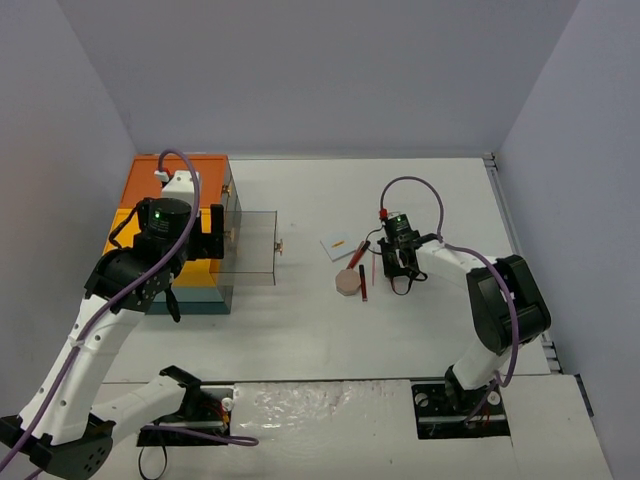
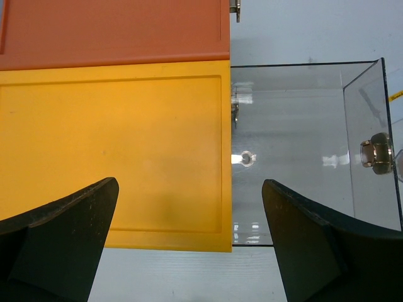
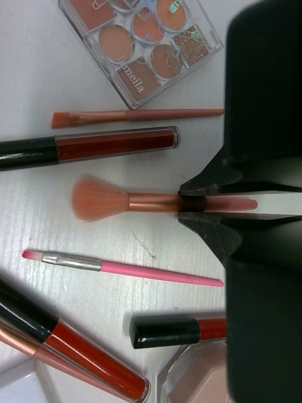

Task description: Organize the makeup

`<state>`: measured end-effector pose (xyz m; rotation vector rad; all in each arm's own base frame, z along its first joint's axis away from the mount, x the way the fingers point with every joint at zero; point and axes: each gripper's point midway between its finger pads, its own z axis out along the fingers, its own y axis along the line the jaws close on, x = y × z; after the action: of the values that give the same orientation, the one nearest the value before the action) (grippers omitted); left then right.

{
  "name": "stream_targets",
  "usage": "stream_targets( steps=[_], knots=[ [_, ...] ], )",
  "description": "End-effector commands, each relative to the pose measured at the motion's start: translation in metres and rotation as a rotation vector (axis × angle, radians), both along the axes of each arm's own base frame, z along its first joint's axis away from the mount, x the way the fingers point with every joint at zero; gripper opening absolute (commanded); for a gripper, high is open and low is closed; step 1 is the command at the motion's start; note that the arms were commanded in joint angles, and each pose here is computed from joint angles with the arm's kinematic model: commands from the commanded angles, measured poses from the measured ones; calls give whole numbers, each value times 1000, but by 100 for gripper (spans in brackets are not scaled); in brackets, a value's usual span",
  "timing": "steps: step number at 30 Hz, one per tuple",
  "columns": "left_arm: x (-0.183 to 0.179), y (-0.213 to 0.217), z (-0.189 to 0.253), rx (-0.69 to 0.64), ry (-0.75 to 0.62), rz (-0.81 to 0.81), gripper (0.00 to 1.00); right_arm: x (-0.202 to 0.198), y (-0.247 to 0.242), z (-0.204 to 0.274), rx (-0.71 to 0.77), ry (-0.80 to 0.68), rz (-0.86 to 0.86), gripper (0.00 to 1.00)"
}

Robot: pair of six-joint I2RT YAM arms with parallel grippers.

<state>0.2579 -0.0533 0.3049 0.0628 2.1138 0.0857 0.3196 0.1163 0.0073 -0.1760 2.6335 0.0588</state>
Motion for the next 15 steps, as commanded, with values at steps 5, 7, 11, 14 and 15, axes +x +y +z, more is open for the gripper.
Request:
stream_targets(
  steps=[5, 7, 11, 14, 15],
  knots=[
    [9, -3, 58, -53, -158, -16, 97, 25, 46, 129, 113, -320, 161, 0],
    [10, -2, 65, -58, -176, -15, 97, 23, 82, 179, 185, -417, 265, 0],
    [12, -2, 70, -62, -196, -10, 97, 16, 158, 263, 312, -564, 450, 0],
    [10, -2, 67, -64, -187, -12, 97, 5, 219, 304, 382, -626, 582, 0],
    [9, -2, 67, -63, -186, -11, 97, 0, 236, 303, 390, -617, 614, 0]
  ],
)
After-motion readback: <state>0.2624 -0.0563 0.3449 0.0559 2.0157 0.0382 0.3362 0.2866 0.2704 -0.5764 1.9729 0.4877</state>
